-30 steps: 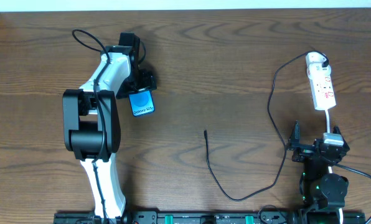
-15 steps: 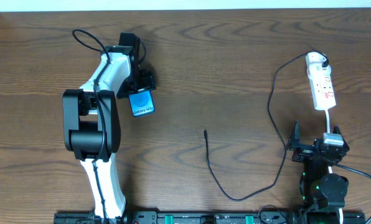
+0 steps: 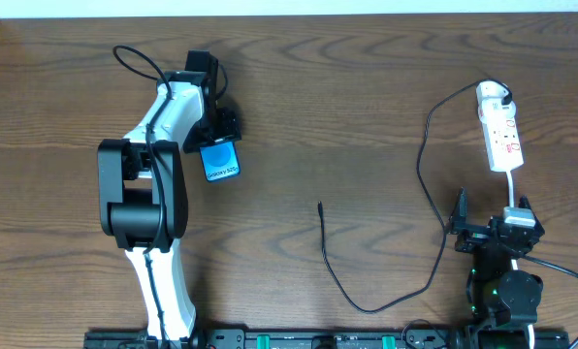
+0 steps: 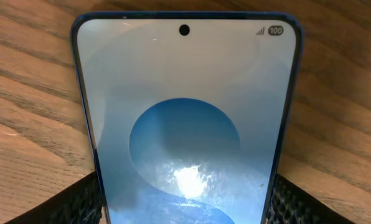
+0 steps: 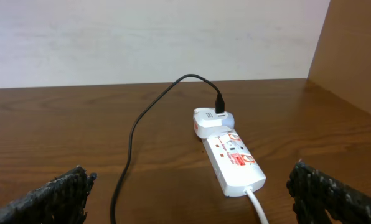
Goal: Plug charger to phone and switch on socket
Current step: 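Lower the left gripper and grasp the phone's bottom edge, then lift the phone with the left gripper and tilt it upright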
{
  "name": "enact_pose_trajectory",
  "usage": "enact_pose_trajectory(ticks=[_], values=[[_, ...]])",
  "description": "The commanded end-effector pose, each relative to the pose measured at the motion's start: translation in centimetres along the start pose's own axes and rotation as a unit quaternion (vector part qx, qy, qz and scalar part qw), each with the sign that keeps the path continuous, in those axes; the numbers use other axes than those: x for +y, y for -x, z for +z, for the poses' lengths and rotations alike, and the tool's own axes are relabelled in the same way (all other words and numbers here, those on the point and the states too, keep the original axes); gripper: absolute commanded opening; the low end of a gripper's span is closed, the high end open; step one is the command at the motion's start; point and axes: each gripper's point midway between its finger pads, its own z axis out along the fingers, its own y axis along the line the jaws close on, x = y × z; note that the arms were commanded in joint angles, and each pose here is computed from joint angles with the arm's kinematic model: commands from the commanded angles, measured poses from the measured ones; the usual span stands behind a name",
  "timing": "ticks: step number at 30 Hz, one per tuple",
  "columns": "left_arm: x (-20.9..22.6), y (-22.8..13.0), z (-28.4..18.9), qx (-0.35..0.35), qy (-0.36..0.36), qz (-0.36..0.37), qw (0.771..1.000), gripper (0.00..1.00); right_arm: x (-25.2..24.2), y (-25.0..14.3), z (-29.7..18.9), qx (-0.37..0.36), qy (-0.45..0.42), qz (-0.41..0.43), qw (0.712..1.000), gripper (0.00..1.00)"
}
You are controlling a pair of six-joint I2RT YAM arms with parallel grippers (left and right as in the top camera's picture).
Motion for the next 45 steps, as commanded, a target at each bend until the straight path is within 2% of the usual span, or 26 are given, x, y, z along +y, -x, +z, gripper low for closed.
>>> enact_pose_trajectory(ticks=[1,5,7,11,17,24,35,39,42,45], values=[[0.4,-1.6,1.6,0.030,0.007,0.003,1.000,0.75,0.2,0.0,0.0,0.000,0.003,-0.006,1.000,0.99],[0.4,-1.6,1.6,0.029,0.007,0.003,1.000,0.75,0.2,0.0,0.0,0.000,0.003,-0.006,1.000,0.99],[0.4,-1.6,1.6,0.030,0.007,0.003,1.000,0.70,0.2,0.0,0.0,0.000,0.003,-0.006,1.000,0.99],[0.4,-1.6,1.6,0.030,0.007,0.003,1.000,0.42,0.2,0.0,0.0,0.000,0.003,-0.006,1.000,0.99],[0.4,-1.6,1.6,0.030,0.007,0.003,1.000,0.08,0.2,0.0,0.0,0.000,0.003,-0.006,1.000,0.99],[0.5,-1.6,1.1,0.030,0.007,0.005,1.000,0.08,0.2,0.0,0.0,0.000,0.003,-0.006,1.000,0.99],[-0.1,0.2,-5.6,-0.042,-0.017,0.012,0.999,0.07,0.2,0.0,0.0,0.000,0.003,-0.006,1.000,0.99],[-0.2,0.0,-6.8,-0.047,-0.024,0.012,0.999,0.08,0.2,0.0,0.0,0.000,0.003,-0.006,1.000,0.99],[-1.2,-0.5,-7.6,-0.040,-0.054,0.014,0.998,0.08,0.2,0.0,0.0,0.000,0.003,-0.006,1.000,0.99],[-4.1,-1.4,-8.9,-0.022,-0.142,0.020,0.989,0.07,0.2,0.0,0.0,0.000,0.003,-0.006,1.000,0.99]])
